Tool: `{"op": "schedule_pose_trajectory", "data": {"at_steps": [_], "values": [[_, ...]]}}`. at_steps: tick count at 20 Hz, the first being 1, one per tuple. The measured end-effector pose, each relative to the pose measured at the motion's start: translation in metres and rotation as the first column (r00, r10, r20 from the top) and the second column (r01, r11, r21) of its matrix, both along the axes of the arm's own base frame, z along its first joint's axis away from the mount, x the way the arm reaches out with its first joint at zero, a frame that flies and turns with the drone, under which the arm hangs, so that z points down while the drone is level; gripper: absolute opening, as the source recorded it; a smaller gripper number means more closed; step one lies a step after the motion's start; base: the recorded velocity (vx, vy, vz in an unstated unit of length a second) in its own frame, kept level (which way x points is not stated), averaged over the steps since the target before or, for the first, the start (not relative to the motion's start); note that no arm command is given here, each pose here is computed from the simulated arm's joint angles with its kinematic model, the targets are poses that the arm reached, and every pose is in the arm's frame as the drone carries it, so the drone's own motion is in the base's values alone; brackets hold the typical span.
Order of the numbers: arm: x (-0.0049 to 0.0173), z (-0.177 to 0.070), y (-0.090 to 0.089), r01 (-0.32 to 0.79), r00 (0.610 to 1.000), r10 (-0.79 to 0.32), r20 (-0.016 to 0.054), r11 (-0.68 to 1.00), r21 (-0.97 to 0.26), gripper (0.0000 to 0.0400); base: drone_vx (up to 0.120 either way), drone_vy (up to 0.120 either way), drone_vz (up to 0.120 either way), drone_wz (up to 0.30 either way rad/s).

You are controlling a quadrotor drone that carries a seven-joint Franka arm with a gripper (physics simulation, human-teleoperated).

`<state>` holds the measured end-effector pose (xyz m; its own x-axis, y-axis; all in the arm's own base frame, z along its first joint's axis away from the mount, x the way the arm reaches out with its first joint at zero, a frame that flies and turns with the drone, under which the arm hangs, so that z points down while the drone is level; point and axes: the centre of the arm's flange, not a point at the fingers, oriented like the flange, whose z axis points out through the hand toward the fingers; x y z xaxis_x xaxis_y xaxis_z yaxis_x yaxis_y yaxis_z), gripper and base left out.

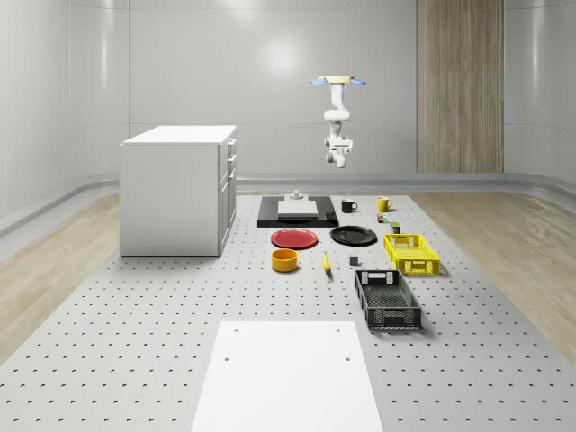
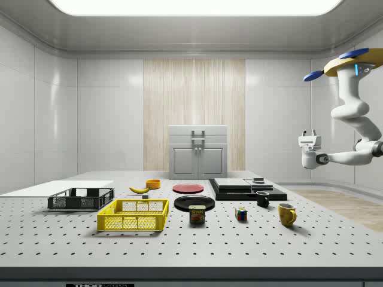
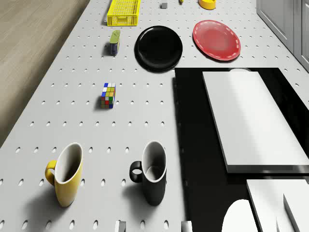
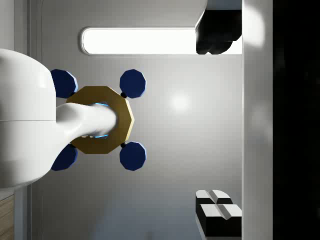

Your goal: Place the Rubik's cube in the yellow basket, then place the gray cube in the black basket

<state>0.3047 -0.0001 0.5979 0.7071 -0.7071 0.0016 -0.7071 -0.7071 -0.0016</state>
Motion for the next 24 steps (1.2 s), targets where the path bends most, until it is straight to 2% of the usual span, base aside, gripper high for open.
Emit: {"op": "schedule_pose_trajectory", "data": {"at_steps": [2, 5, 13, 24], "values": [[-0.0026, 0.015, 0.0, 0.0, 1.0, 0.0, 0.0016, 1.0, 0.0, 0.04, 0.0, 0.0, 0.0, 0.0], [-0.0037, 0.037, 0.0, 0.0, 1.0, 0.0, 0.004, 1.0, 0.0, 0.04, 0.0, 0.0, 0.0, 0.0], [-0.0012, 0.078, 0.0, 0.0, 1.0, 0.0, 0.0102, 1.0, 0.0, 0.04, 0.0, 0.115, 0.0, 0.0], [-0.0005, 0.092, 0.0, 0.0, 1.0, 0.0, 0.0187, 1.0, 0.0, 0.04, 0.0, 0.12, 0.0, 0.0]]}}
